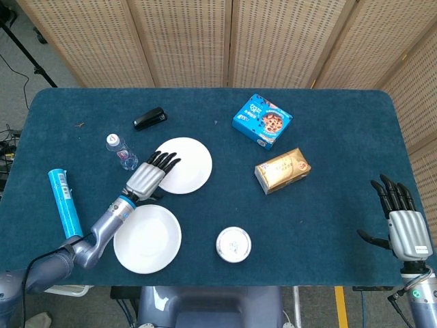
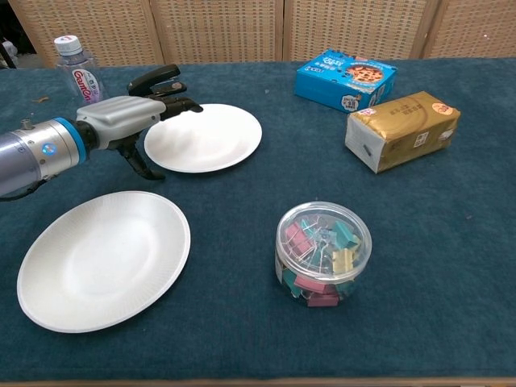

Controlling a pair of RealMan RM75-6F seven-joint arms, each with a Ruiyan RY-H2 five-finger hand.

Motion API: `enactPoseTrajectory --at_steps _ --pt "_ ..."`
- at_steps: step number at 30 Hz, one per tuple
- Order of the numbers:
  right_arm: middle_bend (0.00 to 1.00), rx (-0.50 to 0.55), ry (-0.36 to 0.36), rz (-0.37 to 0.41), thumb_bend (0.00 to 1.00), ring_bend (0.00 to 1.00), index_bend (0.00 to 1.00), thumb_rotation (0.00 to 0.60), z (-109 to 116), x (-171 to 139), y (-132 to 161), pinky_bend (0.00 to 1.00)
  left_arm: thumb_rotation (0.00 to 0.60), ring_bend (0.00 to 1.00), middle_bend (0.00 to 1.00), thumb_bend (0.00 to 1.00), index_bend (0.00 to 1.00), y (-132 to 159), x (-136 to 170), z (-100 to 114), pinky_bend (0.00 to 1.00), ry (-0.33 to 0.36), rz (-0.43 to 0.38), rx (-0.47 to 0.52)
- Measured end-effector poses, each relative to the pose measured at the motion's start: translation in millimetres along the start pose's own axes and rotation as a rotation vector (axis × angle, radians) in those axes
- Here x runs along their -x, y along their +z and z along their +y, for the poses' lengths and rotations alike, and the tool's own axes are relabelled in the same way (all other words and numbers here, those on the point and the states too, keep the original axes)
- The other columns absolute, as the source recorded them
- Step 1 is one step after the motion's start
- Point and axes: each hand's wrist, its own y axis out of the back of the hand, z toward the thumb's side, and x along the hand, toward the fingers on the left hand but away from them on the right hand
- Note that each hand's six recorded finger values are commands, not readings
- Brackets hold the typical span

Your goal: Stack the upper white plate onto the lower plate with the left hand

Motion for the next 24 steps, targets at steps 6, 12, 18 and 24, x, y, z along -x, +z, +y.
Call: enactPoseTrajectory --at_steps 6,12,18,24 --pt "0.0 0.008 -0.001 -0.009 0.0 0.0 0.0 0.6 1.3 0.7 -2.8 0.0 0.6 0.0 0.0 0.22 0.06 9.9 -9.1 -5.9 0.0 -0.007 0.001 -0.012" --pt "0.0 0.02 0.003 -0.011 0.0 0.0 0.0 0.6 2.0 1.3 -4.2 0.0 0.6 0.0 0.0 0.36 0.3 14.6 -17.6 -8.6 0.0 -0.002 0.025 -0.01" --pt "0.0 0.027 -0.001 -0.011 0.0 0.0 0.0 0.6 3.7 1.4 -4.5 0.0 0.6 0.0 0.0 0.43 0.61 17.0 -20.9 -9.2 0.0 0.004 0.035 -0.02" --pt "0.0 0.03 -0.002 -0.008 0.0 0.0 0.0 0.6 4.9 0.6 -4.4 0.0 0.6 0.0 0.0 0.52 0.78 17.6 -18.4 -8.9 0.0 0.018 0.036 -0.017"
